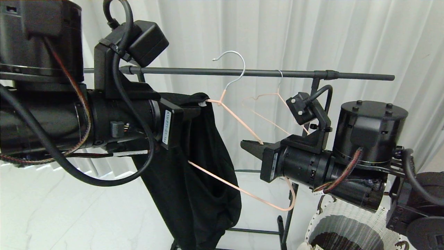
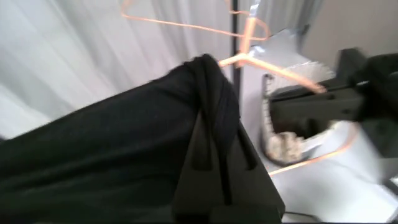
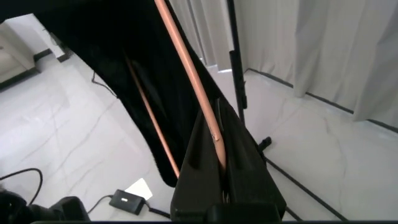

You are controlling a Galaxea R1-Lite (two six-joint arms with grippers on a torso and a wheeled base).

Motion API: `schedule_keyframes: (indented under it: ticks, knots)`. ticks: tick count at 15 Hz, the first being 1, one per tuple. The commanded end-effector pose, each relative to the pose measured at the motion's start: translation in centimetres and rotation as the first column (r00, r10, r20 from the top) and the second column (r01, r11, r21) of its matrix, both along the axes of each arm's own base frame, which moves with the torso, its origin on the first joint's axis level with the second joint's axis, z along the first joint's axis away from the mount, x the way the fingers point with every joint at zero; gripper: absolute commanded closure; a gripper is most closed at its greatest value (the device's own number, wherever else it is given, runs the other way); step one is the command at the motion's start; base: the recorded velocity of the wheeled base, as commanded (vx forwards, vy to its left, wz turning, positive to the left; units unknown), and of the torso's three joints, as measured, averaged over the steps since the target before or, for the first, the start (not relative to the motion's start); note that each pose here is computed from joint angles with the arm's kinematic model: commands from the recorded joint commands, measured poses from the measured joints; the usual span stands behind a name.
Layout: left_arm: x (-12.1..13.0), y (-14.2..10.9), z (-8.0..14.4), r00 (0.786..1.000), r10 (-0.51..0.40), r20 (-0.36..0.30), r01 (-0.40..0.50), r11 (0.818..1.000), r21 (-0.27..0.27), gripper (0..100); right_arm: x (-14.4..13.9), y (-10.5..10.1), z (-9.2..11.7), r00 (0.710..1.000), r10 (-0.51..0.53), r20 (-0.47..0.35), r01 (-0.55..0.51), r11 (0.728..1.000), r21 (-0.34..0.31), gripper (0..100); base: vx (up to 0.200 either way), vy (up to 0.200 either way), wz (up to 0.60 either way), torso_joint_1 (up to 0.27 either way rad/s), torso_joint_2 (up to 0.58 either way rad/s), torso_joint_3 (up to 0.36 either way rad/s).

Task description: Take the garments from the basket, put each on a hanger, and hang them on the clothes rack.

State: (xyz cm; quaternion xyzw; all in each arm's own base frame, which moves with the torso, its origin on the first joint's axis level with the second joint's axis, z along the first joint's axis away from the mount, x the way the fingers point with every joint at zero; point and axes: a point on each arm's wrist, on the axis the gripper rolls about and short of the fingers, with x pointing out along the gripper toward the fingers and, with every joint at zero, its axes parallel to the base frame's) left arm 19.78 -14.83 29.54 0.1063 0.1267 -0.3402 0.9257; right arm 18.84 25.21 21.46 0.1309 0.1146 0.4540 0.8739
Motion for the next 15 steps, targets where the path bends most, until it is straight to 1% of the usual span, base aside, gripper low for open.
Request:
schedule_keyframes:
  ticks: [1,2,5,8,11,13,15]
  knots:
    - [-0.1,-0.7,-0.1,1.000,-0.020,-0.018,0.019,1.000,-0.013,100,-0.1,0.0,0.2,1.000,0.001,0.006,-0.001,1.000,0.004,100,0.000,0.000,0.00,0.000,0.00,0.000]
    - [-0.3,-0.6,0.0,1.000,-0.017,-0.021,0.016,1.000,-0.024,0,-0.1,0.0,0.3,1.000,0.001,0.011,-0.001,1.000,0.004,100,0.000,0.000,0.00,0.000,0.00,0.000]
    - [-0.9,0.1,0.7,1.000,-0.012,0.001,0.012,0.999,-0.041,0,0.0,-0.5,0.5,0.997,-0.003,0.076,0.006,1.000,-0.030,100,0.000,0.000,0.00,0.000,0.00,0.000]
    - [-1.4,1.1,0.8,1.000,0.011,0.010,-0.010,0.999,-0.045,0,-0.1,-1.0,1.1,0.992,-0.010,0.129,0.016,0.999,-0.044,100,0.000,0.000,0.00,0.000,0.00,0.000]
    - [-2.5,2.2,0.8,1.000,0.016,0.020,-0.015,0.999,-0.052,0,0.1,-1.5,1.3,0.986,-0.019,0.165,0.030,0.998,-0.061,100,0.000,0.000,0.00,0.000,0.00,0.000]
    - [-2.9,2.4,1.0,0.999,0.012,0.033,-0.010,0.998,-0.056,0,0.2,-1.5,1.3,0.983,-0.022,0.181,0.035,0.997,-0.069,100,0.000,0.000,0.00,0.000,0.00,0.000]
    - [-3.1,2.6,1.4,0.999,0.016,0.049,-0.013,0.998,-0.062,0,0.2,-1.7,1.1,0.979,-0.059,0.195,0.072,0.996,-0.060,100,0.000,0.000,0.00,0.000,0.00,0.000]
